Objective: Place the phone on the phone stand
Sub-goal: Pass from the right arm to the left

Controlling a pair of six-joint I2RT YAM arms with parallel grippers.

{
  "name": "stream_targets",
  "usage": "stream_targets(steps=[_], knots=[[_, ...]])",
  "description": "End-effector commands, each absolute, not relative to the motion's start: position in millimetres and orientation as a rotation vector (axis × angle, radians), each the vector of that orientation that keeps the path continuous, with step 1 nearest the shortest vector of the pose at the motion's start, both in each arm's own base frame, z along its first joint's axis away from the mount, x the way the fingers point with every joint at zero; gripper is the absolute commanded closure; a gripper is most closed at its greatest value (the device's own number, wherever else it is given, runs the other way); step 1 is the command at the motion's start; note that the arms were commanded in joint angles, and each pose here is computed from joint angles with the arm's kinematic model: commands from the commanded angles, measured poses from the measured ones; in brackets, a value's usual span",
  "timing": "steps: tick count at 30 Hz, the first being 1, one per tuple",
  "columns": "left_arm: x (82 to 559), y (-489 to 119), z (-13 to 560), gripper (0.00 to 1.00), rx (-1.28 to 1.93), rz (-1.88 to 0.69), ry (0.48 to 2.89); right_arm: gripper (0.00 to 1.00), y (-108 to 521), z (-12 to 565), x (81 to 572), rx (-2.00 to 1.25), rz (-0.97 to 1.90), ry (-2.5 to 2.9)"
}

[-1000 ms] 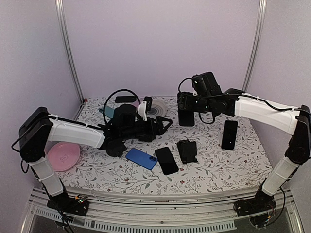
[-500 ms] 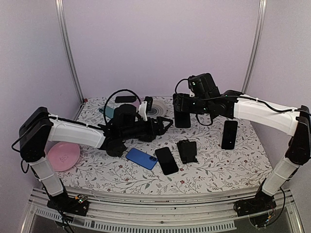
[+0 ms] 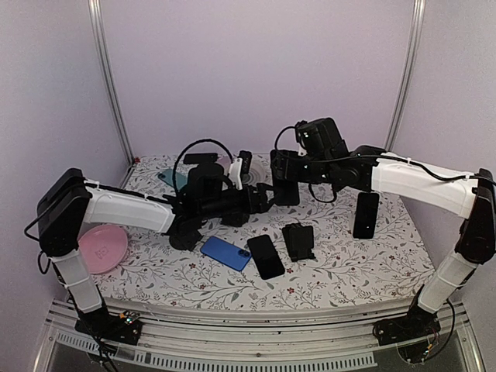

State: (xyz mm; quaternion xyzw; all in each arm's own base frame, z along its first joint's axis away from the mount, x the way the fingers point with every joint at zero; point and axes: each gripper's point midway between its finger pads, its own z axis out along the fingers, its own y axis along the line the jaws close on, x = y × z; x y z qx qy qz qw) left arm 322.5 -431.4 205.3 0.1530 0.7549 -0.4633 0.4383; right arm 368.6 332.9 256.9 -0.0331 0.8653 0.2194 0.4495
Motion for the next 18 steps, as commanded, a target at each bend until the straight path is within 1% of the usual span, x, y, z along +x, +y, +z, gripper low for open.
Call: stream_targets(steps=[1, 11, 12, 16, 18], knots=[[316, -448, 213, 0.21, 0.434, -1.195, 1.851, 0.45, 343, 289, 364, -0.073, 0.634, 2.054], [317, -462, 212, 0.48, 0.467, -1.226, 1.869, 0.45, 349, 287, 361, -0.091, 0.631, 2.061], [317, -463, 212, 0.52, 0.468, -1.227, 1.87, 0.45, 349, 288, 361, -0.089, 0.632, 2.059], [317, -463, 211, 0.79, 0.46, -1.229, 1.875, 0.45, 349, 288, 360, -0.092, 0.631, 2.06], [317, -463, 210, 0.9, 0.459, -1.231, 1.875, 0.45, 349, 286, 360, -0.094, 0.627, 2.064]])
